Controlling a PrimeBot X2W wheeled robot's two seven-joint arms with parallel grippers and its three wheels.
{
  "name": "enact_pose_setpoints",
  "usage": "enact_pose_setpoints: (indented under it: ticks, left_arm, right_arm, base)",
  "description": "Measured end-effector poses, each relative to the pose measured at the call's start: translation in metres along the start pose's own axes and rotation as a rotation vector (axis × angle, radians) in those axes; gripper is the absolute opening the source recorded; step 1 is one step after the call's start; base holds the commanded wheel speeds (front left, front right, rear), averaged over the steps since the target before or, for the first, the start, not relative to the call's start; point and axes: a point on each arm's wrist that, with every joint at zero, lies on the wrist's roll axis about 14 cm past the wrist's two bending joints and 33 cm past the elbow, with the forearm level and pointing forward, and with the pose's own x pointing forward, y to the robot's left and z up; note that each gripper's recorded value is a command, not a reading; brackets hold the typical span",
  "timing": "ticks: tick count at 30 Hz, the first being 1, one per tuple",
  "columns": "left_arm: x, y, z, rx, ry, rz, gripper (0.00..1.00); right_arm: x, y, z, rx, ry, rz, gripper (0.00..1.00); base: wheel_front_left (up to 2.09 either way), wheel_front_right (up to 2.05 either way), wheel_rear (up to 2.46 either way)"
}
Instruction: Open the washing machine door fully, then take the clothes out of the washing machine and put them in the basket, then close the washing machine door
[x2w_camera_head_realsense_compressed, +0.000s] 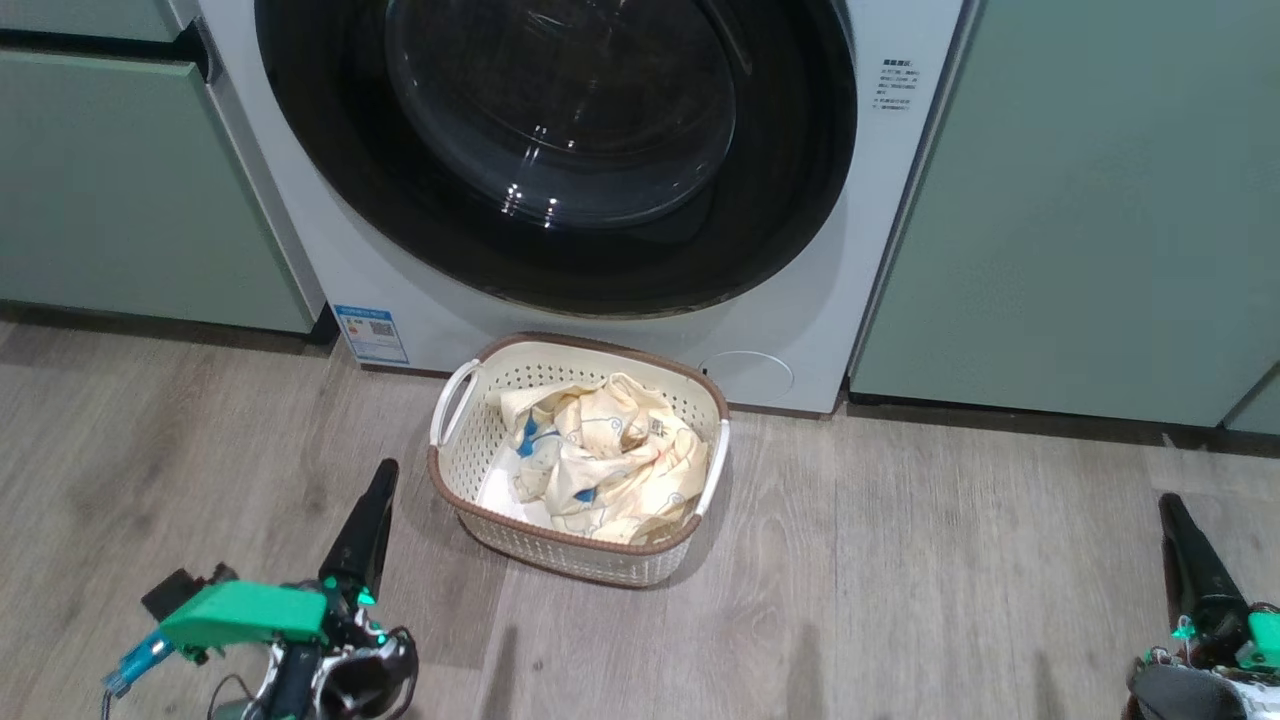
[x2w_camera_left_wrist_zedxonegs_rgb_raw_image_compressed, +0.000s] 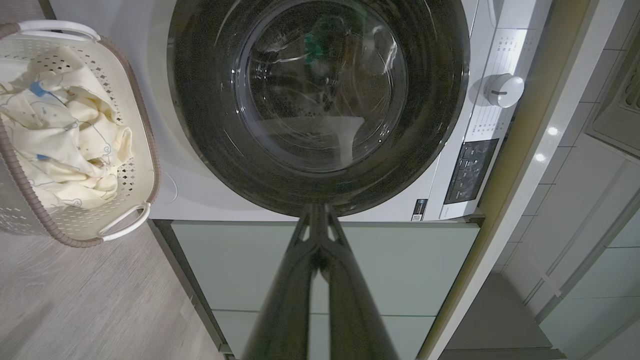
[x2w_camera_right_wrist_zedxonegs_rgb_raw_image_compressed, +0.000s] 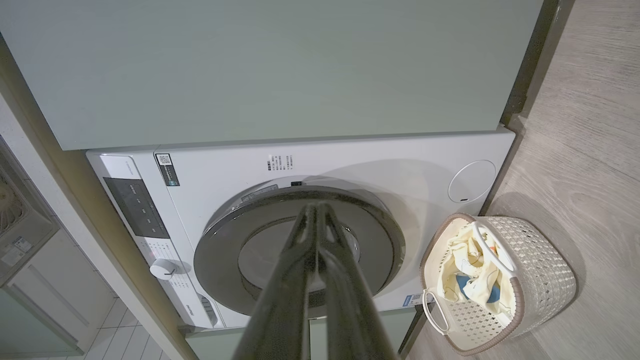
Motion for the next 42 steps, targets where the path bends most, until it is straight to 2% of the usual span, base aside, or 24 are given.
enact_pose_setpoints:
  ticks: [42]
  left_arm:
    - [0.0000,0.0000,0.0004,-0.002,-0.002,0.000,0.00]
  right_arm:
    - [-0.0001,-0.0003,-0.0007,-0.003,0.003,-0.001,0.00]
  base:
    - [0.00,0.00,0.00]
